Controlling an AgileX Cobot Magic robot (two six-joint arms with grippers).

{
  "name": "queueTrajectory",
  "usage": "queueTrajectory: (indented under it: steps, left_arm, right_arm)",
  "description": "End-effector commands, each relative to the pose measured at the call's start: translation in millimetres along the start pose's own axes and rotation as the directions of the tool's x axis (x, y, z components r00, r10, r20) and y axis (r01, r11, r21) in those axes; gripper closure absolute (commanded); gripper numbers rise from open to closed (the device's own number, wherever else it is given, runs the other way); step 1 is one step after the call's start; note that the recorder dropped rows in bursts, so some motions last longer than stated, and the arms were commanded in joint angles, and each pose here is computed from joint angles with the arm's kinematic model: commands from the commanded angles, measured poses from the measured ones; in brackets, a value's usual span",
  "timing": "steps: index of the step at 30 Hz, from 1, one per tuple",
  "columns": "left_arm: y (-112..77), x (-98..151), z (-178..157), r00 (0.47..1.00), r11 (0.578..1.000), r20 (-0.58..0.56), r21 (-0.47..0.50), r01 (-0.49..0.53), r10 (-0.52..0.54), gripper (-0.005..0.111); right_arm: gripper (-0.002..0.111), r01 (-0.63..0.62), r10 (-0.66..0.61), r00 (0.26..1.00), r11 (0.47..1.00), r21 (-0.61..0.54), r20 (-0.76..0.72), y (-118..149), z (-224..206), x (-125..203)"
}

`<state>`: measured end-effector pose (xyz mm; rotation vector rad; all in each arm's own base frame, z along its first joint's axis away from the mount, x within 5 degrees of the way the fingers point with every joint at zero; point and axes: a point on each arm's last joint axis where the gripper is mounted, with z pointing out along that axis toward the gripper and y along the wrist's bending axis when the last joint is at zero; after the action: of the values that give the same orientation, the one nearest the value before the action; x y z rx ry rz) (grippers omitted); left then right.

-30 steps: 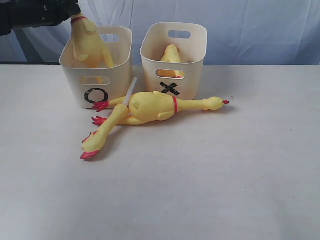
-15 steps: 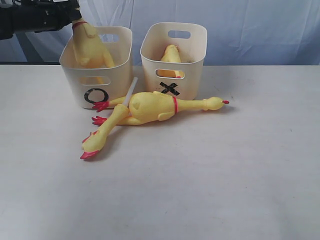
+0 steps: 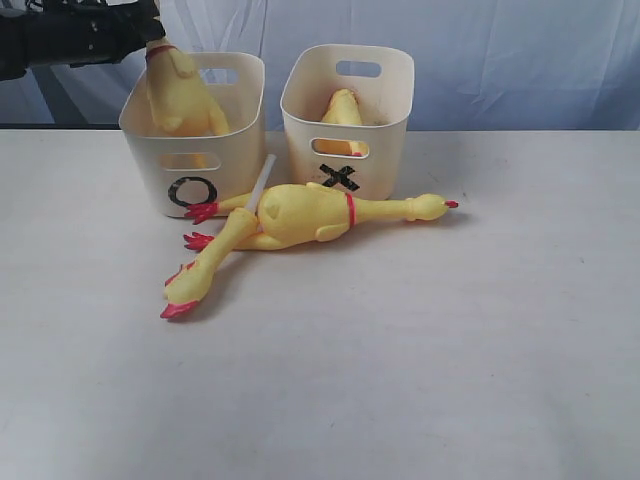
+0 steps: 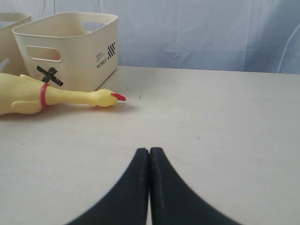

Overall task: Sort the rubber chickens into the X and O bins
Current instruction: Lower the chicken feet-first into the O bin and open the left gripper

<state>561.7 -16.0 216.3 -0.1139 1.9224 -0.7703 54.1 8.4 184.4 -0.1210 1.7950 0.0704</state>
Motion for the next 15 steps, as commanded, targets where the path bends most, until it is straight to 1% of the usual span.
queueTrajectory:
  steps: [1,5,15]
  left_arm:
    - [-5.0,2.8,1.5,1.000,1.000,-0.027,0.027,-0.011,0.012,0.074]
    - [-5.4,3.1,1.5,0.999,0.999,-0.030,0.031,-0.011,0.012,0.071]
    - [-5.3,3.9,1.4,0.999,0.999,-0.038,0.031,-0.024,0.025,0.071]
  right_arm:
    - [0.109,0.002,-0.002,1.000,1.000,-0.003,0.016,0.2,-0.7,-1.6]
    - [0.109,0.002,-0.002,1.000,1.000,-0.003,0.016,0.2,-0.7,-1.6]
    - [0.109,0.002,-0.002,1.000,1.000,-0.003,0.016,0.2,-0.7,-1.6]
